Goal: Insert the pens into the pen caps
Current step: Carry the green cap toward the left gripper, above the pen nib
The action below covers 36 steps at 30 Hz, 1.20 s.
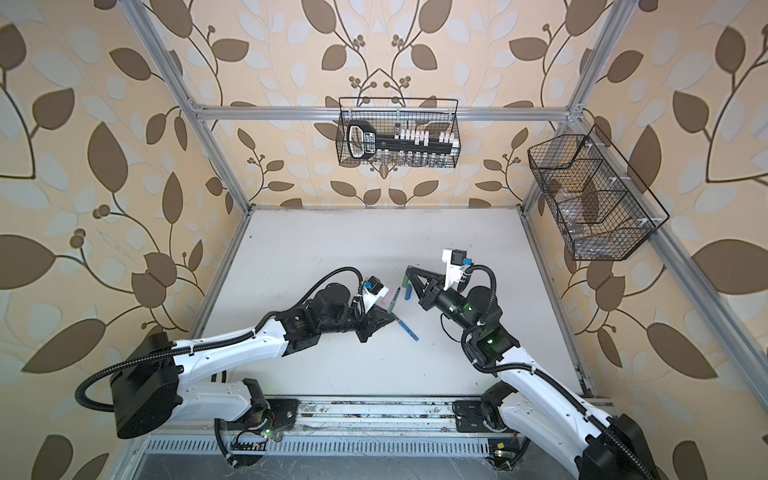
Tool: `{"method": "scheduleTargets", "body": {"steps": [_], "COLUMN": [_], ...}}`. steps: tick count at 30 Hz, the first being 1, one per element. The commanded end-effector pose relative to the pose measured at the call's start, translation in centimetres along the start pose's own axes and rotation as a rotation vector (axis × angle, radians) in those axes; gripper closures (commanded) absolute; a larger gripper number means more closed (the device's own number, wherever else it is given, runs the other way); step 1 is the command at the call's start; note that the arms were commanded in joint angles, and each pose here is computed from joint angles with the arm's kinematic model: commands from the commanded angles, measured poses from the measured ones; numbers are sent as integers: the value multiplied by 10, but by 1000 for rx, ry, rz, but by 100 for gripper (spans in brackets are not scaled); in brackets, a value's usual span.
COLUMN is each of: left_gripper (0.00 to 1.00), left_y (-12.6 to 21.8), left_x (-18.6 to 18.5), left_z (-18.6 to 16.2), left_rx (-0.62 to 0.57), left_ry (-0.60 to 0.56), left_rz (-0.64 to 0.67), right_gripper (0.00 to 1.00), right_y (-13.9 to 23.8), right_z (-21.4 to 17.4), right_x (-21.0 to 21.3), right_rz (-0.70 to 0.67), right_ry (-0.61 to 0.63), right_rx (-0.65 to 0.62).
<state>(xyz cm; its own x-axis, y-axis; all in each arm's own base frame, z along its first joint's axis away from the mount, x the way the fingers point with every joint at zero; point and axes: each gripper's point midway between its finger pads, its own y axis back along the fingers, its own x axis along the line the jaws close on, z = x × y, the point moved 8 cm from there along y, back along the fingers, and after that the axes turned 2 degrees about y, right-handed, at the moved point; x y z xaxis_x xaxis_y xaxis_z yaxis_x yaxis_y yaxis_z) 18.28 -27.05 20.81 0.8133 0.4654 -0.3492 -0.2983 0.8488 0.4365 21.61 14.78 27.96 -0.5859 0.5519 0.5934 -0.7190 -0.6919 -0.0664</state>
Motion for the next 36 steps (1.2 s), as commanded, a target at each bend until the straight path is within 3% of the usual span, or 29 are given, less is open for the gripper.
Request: {"method": "scheduleTargets", "body": {"steps": [1,36], "left_gripper": [100,100], "left_y": [8,5], "left_x": [-10,-11], "left_z": [11,10], "left_rx": [-55,-45], "left_ry": [-41,-39], "left_rz": [-36,-46], "right_gripper": [86,86], "right_y": [-4,-7], "right_z": [7,7], "right_x": [5,11], "right_rz": [14,35], "right_ry": [1,15], "right_rx": [-42,-55]}}
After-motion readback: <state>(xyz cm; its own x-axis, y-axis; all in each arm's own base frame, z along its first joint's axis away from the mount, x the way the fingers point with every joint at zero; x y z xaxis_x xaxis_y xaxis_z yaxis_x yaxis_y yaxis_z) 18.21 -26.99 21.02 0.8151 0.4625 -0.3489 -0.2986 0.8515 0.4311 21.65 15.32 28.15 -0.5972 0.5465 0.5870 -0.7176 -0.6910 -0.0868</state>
